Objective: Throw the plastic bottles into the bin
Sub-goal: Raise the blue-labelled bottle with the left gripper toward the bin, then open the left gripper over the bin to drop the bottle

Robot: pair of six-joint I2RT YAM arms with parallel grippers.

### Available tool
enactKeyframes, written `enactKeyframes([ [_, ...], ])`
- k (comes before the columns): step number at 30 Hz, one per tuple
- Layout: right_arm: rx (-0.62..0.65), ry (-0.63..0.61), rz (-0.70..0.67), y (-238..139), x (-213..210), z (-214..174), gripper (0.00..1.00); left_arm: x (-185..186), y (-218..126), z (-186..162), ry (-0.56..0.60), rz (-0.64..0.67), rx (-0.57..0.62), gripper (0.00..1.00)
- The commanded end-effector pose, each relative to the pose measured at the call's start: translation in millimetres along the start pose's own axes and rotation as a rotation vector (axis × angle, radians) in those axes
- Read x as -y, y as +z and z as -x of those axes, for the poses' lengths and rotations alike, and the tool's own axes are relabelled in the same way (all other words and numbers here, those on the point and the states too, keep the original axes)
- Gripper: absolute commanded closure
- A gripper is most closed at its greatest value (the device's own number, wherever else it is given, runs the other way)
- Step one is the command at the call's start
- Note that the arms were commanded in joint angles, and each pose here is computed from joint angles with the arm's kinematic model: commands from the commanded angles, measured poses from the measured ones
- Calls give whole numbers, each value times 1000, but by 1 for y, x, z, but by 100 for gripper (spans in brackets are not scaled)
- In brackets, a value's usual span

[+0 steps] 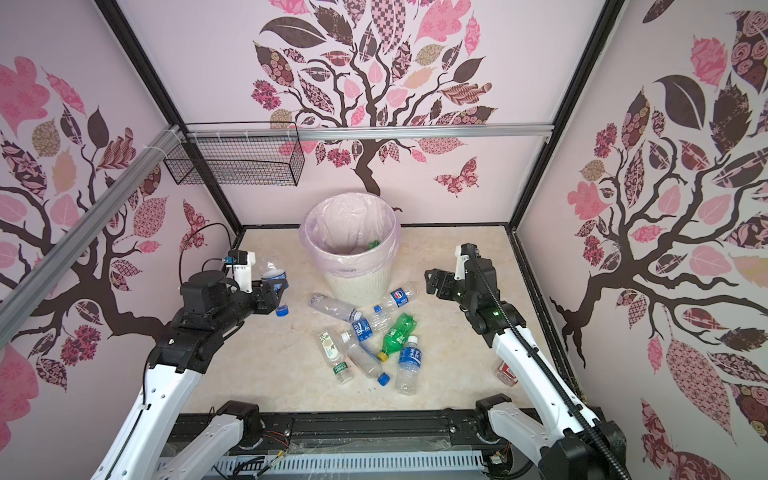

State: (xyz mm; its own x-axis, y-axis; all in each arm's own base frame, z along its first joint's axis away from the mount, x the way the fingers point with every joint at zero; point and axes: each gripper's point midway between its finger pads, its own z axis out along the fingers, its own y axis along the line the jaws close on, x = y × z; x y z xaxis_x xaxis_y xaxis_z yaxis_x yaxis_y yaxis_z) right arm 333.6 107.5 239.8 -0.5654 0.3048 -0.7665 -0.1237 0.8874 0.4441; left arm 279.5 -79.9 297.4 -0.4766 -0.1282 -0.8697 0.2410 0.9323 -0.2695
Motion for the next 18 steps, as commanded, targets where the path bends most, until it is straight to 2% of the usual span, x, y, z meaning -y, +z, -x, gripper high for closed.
enactKeyframes([
  [1, -7, -1, 18, -7, -4, -1, 8, 25, -14, 21, 46, -126, 83, 46],
  [9, -14, -5, 20, -8, -4, -3, 8, 45, -49, 57, 70, -185, 218, 46],
  [14, -13, -13, 17, -10, -3, -4, 8, 56, -49, 84, 57, -225, 247, 46],
  [18, -17, -12, 18, -12, -3, -6, 8, 74, -34, 131, 49, -314, 306, 47],
])
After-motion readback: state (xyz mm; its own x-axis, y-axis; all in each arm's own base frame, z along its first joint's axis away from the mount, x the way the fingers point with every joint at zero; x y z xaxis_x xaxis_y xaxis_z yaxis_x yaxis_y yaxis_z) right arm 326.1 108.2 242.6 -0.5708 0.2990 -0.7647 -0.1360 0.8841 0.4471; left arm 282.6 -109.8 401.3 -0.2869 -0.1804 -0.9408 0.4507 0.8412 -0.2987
